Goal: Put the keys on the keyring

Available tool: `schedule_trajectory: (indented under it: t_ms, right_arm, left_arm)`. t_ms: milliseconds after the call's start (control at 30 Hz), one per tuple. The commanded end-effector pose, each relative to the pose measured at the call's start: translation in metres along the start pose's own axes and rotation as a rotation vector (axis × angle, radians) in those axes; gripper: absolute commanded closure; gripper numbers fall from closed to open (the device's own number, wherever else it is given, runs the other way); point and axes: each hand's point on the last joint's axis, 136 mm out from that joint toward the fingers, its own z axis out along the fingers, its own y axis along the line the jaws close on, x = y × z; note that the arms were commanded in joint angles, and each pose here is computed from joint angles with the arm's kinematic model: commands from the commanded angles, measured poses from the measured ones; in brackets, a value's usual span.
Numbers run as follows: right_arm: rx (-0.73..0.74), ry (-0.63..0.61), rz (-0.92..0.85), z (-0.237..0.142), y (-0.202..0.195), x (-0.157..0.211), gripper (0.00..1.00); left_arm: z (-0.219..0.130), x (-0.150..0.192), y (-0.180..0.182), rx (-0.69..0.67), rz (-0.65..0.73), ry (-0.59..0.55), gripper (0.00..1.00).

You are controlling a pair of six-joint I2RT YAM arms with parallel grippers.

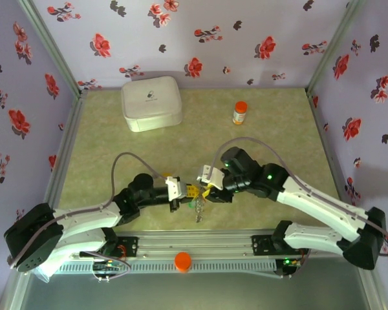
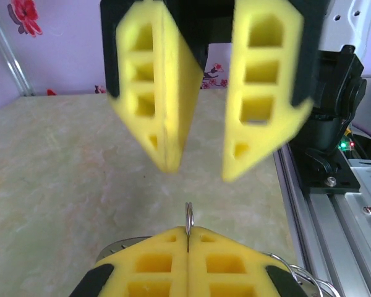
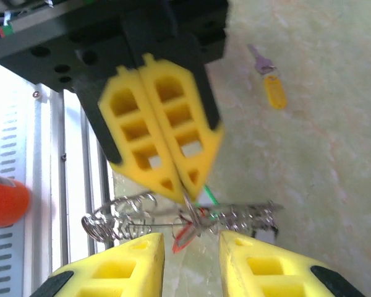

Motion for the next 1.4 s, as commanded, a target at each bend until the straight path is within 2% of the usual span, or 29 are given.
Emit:
schedule_trajectory:
  t_ms: [0,233,500,700,833,933,1067,1100,1167,1200,1367]
  right_arm:
    - [0.008,-0.078,0.059,0.004,-0.002,-0.001,0.71]
    - [0.004,-0.186,0.102,0.010,-0.002,-0.009,0.71]
    - [0.022,-0.174,0.105,0.013,-0.006,-0.006,0.75]
    - [-0.002,-0.189,0.101,0.014,-0.002,-0.010,0.83]
    - [-0.003,-0.206,0.098,0.011,-0.001,-0.012,0.83]
    - [-0.015,-0.213,0.093,0.010,0.001,-0.014,0.88]
    - [-0.035,-0.214,0.086,0.010,0.004,-0.016,1.00]
    - [-0.036,-0.212,0.085,0.009,0.004,-0.016,1.00]
    - [-0.033,-0.200,0.073,0.007,0.005,-0.016,1.00]
    - [-0.027,-0.188,0.064,0.006,0.005,-0.016,1.00]
    - [-0.018,-0.073,0.019,0.003,0.006,-0.006,1.00]
  left_arm:
    - [-0.008,-0.034,0.008,-0.052,0.009,-0.167,1.00]
    - [-0.006,-0.040,0.006,-0.034,-0.016,-0.207,1.00]
    - [-0.004,-0.034,0.005,-0.021,-0.040,-0.196,1.00]
    - [-0.003,-0.035,0.003,-0.008,-0.039,-0.199,1.00]
    - [-0.002,-0.033,0.001,0.007,-0.038,-0.193,1.00]
    - [-0.002,-0.034,0.001,0.010,-0.036,-0.193,1.00]
    - [-0.002,-0.034,0.001,0.008,-0.030,-0.195,1.00]
    - [-0.002,-0.034,0.002,-0.001,-0.028,-0.191,0.95]
    - [-0.002,-0.030,0.005,-0.020,-0.026,-0.174,0.77]
    - [-0.002,-0.027,0.005,-0.020,-0.020,-0.158,0.75]
    - [0.004,-0.008,-0.001,0.019,-0.012,-0.012,0.75]
